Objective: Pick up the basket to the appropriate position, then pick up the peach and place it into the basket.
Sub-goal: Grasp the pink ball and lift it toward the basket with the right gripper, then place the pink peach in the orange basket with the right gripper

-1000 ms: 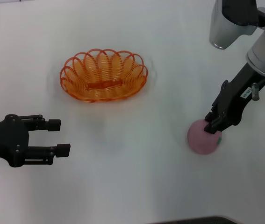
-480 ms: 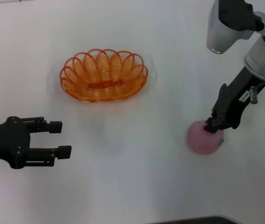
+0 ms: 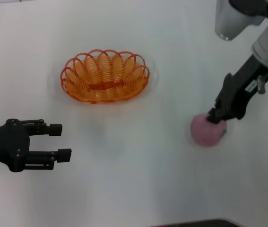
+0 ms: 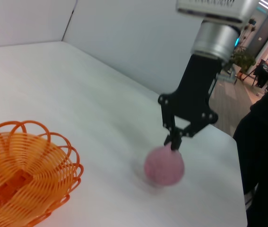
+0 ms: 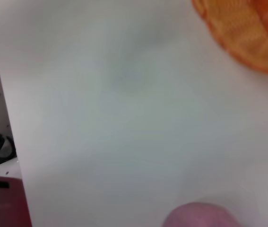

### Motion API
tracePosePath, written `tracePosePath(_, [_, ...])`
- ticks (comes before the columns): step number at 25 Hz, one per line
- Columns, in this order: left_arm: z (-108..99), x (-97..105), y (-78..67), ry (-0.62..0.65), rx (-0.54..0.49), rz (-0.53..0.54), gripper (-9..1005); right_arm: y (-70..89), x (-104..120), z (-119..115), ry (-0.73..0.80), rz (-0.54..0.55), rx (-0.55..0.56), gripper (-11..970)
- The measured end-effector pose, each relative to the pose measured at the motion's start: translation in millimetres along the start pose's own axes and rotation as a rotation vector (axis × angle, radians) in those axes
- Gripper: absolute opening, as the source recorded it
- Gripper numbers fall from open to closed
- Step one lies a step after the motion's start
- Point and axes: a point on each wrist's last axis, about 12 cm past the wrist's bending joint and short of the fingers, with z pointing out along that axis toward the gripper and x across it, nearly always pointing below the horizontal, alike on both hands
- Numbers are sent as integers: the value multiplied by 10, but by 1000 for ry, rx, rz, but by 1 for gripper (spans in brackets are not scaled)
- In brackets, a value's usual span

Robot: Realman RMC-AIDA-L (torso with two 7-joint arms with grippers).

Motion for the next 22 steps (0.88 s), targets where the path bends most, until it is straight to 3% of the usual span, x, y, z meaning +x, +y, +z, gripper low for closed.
tracePosePath(13, [16,-6,10,28,13,-14,786,112,-364,-499,-65,-105,99,38])
tracePosePath(17, [13,8,8,35,12,-20,786,112,-408,-555,-94,-115,121,38])
tracePosePath(22, [15,11,7,38,14,-24,786,38,-395,-493,-258,-105,149,38])
